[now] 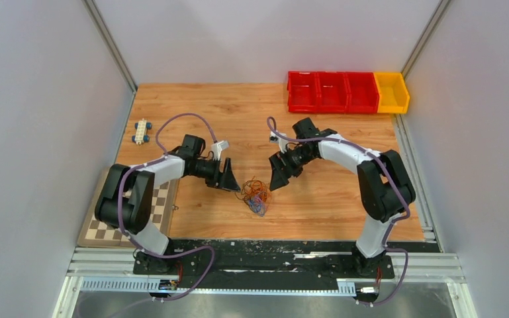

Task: Untangle the cables

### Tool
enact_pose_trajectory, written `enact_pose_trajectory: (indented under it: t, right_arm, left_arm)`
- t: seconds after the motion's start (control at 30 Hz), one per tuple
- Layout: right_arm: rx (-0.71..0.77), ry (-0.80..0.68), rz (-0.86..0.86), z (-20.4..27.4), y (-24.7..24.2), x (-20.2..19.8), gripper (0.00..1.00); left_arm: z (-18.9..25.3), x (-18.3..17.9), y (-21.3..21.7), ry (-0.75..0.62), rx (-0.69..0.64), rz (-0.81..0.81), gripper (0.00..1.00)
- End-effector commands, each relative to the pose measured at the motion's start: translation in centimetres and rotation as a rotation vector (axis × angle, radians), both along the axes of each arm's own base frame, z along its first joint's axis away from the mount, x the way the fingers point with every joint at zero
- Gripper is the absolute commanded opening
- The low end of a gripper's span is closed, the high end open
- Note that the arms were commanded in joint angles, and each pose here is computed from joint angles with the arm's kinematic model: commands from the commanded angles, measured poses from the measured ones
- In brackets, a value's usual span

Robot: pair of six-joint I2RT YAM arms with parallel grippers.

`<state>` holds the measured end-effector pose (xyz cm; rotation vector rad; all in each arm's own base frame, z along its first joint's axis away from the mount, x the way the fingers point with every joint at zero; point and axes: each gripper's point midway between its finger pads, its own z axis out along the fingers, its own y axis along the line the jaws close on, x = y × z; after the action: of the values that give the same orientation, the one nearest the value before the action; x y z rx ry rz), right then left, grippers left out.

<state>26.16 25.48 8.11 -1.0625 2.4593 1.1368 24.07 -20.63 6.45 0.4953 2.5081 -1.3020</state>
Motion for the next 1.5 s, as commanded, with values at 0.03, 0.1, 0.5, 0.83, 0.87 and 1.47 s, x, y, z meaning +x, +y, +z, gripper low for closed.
enact_pose_trajectory:
  t: [0.03, 0.1, 0.5, 0.83, 0.87, 1.47]
  right_arm:
    - [0.053, 0.060, 0.046, -1.9, 3.1, -1.9, 0.91]
    - [0.050, 0.077, 0.072, -2.8, 3.9, -2.7, 0.88]
    - [0.043, 0.075, 0.049, -3.6, 4.0, -1.7, 0.27]
    - [-0.031, -0.108, -0.216, 1.1, -8.2, 3.0, 0.00]
    - [-0.041, -0.130, -0.245, 1.7, -9.7, 3.5, 0.00]
    - [-0.234, -0.199, -0.484, 2.0, -24.8, 6.6, 0.00]
  left_arm:
    - [-0.6, 0.1, -3.0, 0.019, -0.076, -0.050, 0.82]
    - [-1.0, 0.0, -3.8, 0.044, -0.100, -0.053, 0.83]
    - [-1.5, 1.0, -6.5, -0.022, -0.059, -0.113, 0.26]
    - [6.0, 3.3, 2.7, -0.251, 0.040, 0.105, 0.00]
    - [6.9, 3.9, 4.1, -0.288, 0.050, 0.142, 0.00]
    - [14.6, 12.0, 24.1, -0.521, 0.375, 0.646, 0.00]
